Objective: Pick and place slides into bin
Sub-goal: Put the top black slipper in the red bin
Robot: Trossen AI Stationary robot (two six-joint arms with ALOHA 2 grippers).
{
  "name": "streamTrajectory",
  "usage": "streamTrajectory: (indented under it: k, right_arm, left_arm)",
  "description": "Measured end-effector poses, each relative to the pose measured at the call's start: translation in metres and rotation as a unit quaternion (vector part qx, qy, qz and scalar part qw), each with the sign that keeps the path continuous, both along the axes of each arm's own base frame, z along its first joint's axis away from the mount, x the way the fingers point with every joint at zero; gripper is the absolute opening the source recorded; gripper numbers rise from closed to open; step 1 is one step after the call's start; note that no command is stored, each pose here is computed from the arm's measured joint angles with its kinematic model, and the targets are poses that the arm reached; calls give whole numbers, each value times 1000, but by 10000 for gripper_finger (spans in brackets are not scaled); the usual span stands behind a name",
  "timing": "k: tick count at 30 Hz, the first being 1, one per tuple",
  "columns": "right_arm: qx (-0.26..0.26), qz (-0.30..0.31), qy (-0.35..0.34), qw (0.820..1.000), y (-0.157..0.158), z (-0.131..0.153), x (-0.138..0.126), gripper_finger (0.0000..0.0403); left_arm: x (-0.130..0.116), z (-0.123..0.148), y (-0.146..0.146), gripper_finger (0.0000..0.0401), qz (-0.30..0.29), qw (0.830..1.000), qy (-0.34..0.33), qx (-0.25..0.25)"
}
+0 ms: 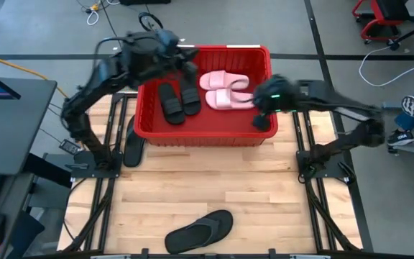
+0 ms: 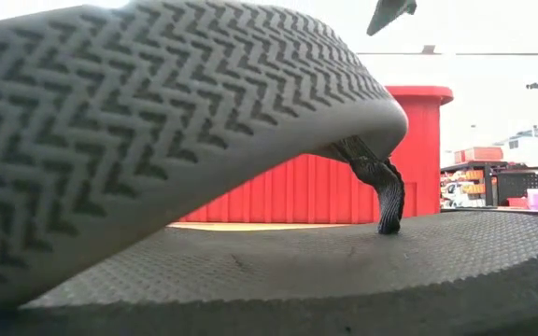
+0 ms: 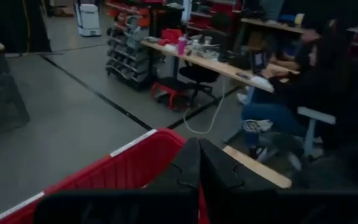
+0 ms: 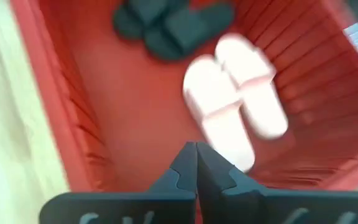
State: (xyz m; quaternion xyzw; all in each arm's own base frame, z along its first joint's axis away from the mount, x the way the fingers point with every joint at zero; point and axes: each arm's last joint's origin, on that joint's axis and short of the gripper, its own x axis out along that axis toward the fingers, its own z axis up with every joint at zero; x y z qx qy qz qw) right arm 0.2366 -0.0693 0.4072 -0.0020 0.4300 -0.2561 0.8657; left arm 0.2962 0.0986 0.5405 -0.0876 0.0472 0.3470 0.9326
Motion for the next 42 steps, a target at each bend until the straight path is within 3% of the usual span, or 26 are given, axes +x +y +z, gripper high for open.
streamTrajectory:
  k: [3, 7, 13, 16, 21, 26, 33, 37, 42]
  right_arm:
    - [1, -12, -84, 996, 13, 27, -34, 6]
    - [64, -4, -172, 983, 28, 46, -70, 17]
    - [133, 52, -174, 974, 48, 49, -93, 51]
    - [143, 76, -143, 976, 56, 43, -90, 68]
    - [154, 100, -84, 979, 68, 28, -73, 86]
    - [148, 100, -45, 983, 74, 14, -51, 88]
    - [160, 81, -19, 984, 76, 0, -24, 87]
    - [171, 64, -25, 983, 77, -5, -10, 87]
    - [182, 48, -33, 982, 78, -10, 2, 87]
  left_arm:
    - [-21, 8, -13, 12, -4, 1000, -1, -17]
    - [-43, 4, -27, 31, 8, 998, 55, -35]
    - [-63, -24, -46, 89, 39, 975, 173, -131]
    - [-66, -37, -61, 123, 27, 957, 225, -180]
    - [-48, -50, -93, 167, -94, 935, 238, -245]
    - [-43, -74, -131, 182, -103, 906, 282, -297]
    - [-43, -140, -183, 166, -22, 864, 350, -362]
    - [-55, -194, -211, 153, 44, 838, 406, -362]
    - [-83, -258, -228, 146, 112, 780, 504, -354]
